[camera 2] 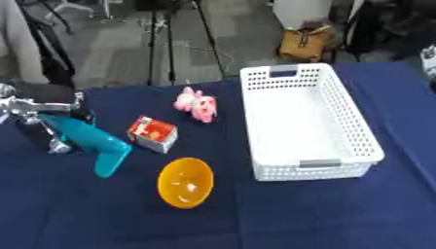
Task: Pick up objects on the table and place them in the box.
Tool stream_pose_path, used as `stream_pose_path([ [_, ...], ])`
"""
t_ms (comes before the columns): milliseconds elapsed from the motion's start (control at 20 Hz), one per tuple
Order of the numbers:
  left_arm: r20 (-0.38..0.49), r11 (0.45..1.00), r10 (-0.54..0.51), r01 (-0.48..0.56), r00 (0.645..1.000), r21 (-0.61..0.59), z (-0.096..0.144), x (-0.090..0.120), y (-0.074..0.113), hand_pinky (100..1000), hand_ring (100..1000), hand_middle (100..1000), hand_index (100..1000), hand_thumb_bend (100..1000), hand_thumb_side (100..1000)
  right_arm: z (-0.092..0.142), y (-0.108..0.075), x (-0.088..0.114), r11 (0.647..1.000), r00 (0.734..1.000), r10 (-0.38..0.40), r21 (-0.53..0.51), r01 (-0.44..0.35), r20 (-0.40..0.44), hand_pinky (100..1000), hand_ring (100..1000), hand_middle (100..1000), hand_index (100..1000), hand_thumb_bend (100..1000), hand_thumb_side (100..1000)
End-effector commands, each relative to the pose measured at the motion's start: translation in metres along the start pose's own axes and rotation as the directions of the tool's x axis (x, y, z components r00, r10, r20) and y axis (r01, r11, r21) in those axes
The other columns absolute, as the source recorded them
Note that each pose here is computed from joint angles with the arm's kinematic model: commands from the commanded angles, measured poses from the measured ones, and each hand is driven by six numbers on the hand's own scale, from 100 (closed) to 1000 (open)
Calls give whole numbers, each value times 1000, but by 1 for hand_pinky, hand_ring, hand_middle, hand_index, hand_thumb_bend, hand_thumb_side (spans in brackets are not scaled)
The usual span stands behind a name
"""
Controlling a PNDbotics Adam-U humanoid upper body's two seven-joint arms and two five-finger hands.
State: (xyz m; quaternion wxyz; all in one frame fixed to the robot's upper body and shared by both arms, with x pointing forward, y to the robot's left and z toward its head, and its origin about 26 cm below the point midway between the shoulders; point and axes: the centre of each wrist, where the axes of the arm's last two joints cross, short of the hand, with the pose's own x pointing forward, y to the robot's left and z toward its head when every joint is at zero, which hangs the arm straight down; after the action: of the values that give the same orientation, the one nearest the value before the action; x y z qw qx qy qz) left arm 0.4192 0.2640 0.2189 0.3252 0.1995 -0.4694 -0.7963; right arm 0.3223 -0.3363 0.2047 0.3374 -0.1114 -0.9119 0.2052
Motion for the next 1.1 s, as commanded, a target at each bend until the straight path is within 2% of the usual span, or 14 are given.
stream_pose_path([
  [50, 85, 992, -122, 125, 989, -30, -3, 13, 32, 261, 281, 312, 431, 195, 100, -5, -2, 4, 1000, 1000, 1, 10, -1, 25, 481, 542, 613, 801, 135, 582],
  [300, 109, 984, -172, 166, 979, 64, -26, 36, 64, 283, 285, 315, 434, 219, 100, -9, 1, 5, 1000, 999, -14, 20, 13, 40, 481, 541, 613, 801, 136, 582],
  [550, 101, 974, -188, 173, 977, 144, -46, 52, 73, 284, 290, 317, 436, 261, 100, -14, 5, 7, 999, 998, -30, 33, 28, 59, 481, 542, 614, 802, 137, 582],
  [750, 76, 943, -234, 207, 969, 262, -48, 72, 91, 308, 317, 334, 450, 434, 100, -19, 9, 9, 998, 996, -46, 46, 42, 79, 482, 541, 614, 802, 137, 583],
  [950, 38, 901, -241, 209, 970, 379, -48, 92, 103, 344, 353, 366, 474, 453, 100, -24, 13, 12, 996, 993, -66, 61, 60, 96, 482, 541, 613, 802, 133, 585],
  [1100, 4, 878, -237, 212, 972, 428, -53, 100, 104, 354, 362, 373, 477, 465, 100, -26, 16, 13, 995, 991, -77, 68, 70, 106, 482, 541, 613, 802, 134, 586],
])
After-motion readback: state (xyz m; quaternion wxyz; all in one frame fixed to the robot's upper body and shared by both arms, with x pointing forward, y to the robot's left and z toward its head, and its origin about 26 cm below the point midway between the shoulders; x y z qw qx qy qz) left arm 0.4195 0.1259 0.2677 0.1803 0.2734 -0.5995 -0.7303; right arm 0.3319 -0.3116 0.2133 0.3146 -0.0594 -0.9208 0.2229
